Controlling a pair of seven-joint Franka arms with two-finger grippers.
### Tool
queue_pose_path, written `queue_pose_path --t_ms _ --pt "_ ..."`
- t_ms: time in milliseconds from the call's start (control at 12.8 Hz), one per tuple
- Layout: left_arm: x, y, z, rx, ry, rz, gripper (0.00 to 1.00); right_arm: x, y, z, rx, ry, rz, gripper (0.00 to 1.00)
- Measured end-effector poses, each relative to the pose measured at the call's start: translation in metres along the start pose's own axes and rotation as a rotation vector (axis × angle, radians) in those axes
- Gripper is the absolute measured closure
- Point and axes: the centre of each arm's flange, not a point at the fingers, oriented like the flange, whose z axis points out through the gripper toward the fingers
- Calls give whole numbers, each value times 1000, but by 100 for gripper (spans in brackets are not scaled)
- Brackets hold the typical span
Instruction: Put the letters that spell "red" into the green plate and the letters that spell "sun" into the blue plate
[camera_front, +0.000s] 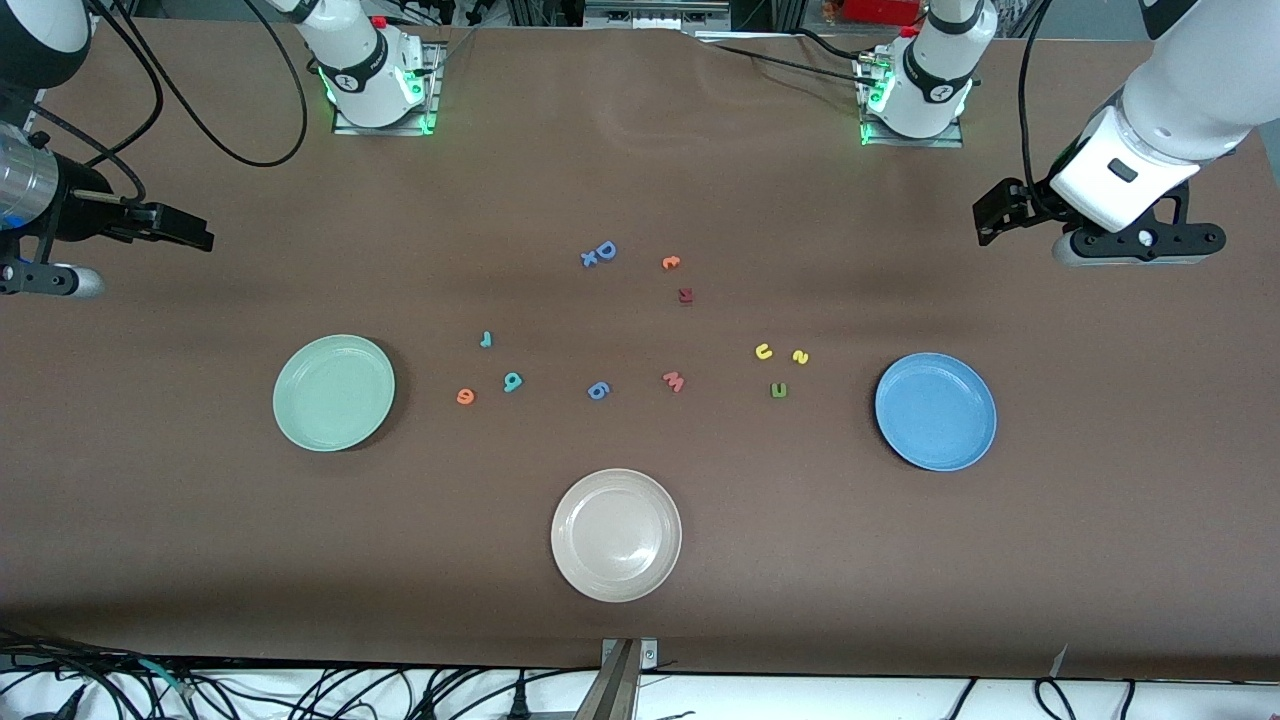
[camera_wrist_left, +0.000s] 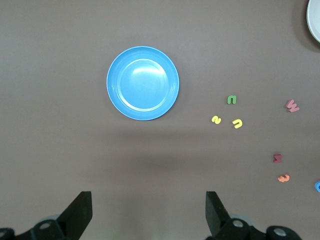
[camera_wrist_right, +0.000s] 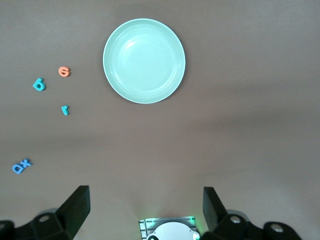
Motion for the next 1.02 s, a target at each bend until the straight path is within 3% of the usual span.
queue_pose_path --t_ms 1018 --pt "-1 0 1 2 -9 1 0 0 0 0 0 0 0 0"
